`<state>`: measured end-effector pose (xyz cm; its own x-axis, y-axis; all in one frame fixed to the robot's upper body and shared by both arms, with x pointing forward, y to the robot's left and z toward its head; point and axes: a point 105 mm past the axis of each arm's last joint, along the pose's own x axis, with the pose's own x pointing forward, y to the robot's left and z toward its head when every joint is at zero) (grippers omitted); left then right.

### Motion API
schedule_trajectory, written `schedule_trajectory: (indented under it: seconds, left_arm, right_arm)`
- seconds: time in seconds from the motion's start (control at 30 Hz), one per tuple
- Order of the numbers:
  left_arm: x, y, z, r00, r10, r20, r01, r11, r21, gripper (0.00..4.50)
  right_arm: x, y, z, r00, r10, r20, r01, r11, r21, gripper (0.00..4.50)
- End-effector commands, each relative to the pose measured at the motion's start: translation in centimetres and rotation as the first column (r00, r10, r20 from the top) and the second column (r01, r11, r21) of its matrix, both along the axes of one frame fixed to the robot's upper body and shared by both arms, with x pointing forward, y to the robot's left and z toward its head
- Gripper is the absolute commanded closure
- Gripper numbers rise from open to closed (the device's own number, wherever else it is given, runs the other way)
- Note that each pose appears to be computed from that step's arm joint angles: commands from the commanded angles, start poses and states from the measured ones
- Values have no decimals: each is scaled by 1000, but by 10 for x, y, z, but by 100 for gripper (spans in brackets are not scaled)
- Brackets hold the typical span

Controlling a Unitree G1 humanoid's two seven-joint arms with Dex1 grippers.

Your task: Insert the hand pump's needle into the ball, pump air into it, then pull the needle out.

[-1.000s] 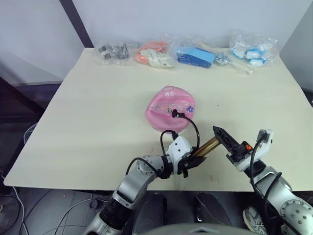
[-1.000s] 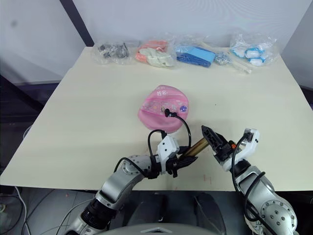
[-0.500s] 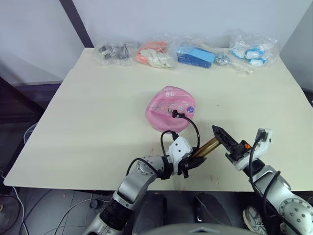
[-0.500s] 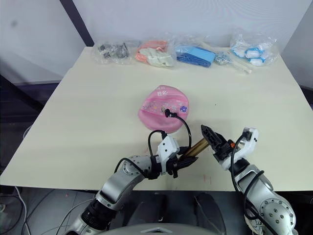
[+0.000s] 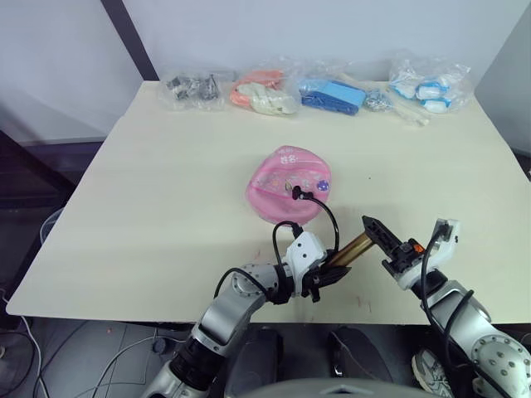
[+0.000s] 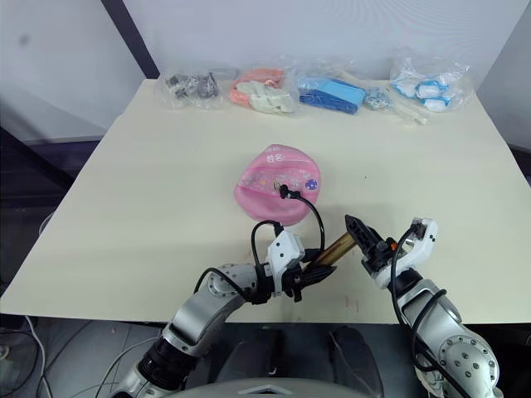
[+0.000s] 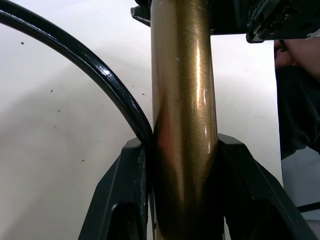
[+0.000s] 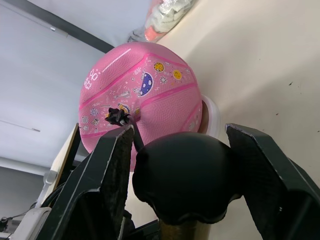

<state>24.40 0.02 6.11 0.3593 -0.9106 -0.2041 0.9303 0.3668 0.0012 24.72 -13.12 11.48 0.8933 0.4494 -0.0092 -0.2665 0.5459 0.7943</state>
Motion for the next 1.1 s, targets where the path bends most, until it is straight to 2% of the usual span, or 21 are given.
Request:
schedule_trajectory:
  seconds: [0.03,0.07,0.17,0.6,0.67,0.7,0.83,0.87,1.1]
  left_arm:
    - [-3,-4,11,999,-15,30,16,999,-31,315]
    - [-3,-4,11,999,-16,29,16,999,-31,315]
    - [-3,-4,11,1000,-16,27,17,999,-30,315]
    - [-1,-3,11,999,-27,29,28,999,-29,315]
    - [0,-2,12,999,-23,33,24,999,-30,215]
    - [0,-2,12,999,-25,33,26,999,-30,209]
    - [1,-1,12,999,-29,33,30,999,-29,24]
    - [1,0,13,999,-29,33,30,999,-30,4]
    - [-2,8,16,998,-60,31,61,998,-20,4]
  right_arm:
    - [-3,7,15,998,32,60,-33,999,15,143]
    - [-2,7,15,998,31,62,-32,999,17,143]
    - [-1,5,16,997,23,69,-25,1000,20,215]
    - [-1,5,16,997,22,73,-23,1000,14,215]
    - [-1,5,16,997,23,75,-23,1000,9,220]
    - [-1,5,16,997,22,75,-23,1000,9,220]
    - [-1,4,16,997,22,79,-22,1000,9,220]
    - [-1,4,16,997,21,81,-21,1000,9,220]
    - [-1,2,19,993,22,113,-20,1000,-12,220]
